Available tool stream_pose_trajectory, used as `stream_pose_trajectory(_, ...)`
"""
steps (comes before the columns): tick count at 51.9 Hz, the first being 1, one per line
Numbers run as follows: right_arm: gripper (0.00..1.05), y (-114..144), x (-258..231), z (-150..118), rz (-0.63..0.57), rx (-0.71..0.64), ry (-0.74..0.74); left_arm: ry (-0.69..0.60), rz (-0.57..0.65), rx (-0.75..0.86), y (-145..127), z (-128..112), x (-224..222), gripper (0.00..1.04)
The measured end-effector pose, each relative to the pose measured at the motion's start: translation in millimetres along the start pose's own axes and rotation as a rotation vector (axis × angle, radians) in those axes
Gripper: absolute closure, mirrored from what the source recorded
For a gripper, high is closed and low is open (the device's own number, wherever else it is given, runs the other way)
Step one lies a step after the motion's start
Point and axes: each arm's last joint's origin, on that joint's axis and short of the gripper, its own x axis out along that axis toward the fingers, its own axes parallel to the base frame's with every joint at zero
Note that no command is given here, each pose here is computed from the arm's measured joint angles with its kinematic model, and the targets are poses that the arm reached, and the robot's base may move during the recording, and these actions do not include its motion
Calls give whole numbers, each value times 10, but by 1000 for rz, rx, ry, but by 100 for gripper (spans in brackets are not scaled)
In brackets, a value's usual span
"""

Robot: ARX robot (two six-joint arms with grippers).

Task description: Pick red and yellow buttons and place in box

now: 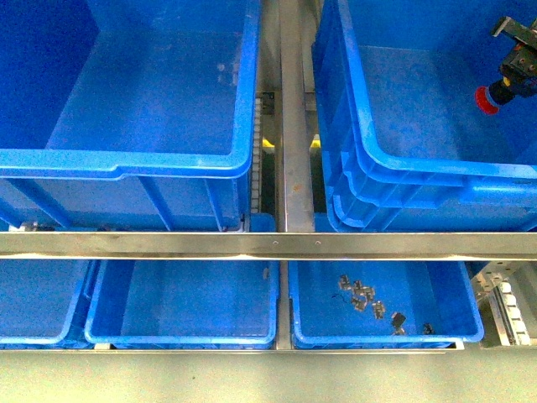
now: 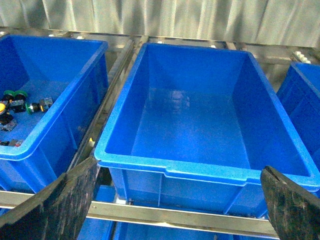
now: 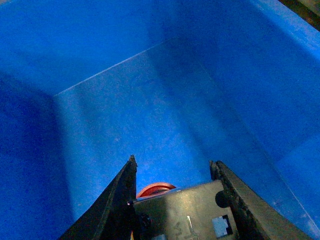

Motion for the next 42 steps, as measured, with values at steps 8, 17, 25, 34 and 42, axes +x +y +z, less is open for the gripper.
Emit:
stream_pose_trajectory(8, 67, 75, 113, 45, -2, 0, -25, 0, 0, 0, 0, 0, 0, 8)
stream_pose_trajectory(17, 63, 82, 153, 21, -10, -21, -24, 0, 0, 0, 0, 0, 0, 8)
stream_pose_trajectory(25, 32, 84, 142, 20, -18, -22, -28, 0, 0, 0, 0, 0, 0, 8)
stream_pose_trajectory(34, 7, 27, -131, 162, -26, -8, -83, 0, 0, 0, 0, 0, 0, 8)
stream_pose_trajectory(42, 7, -35, -482, 372, -15, 1, -115, 0, 0, 0, 0, 0, 0, 8)
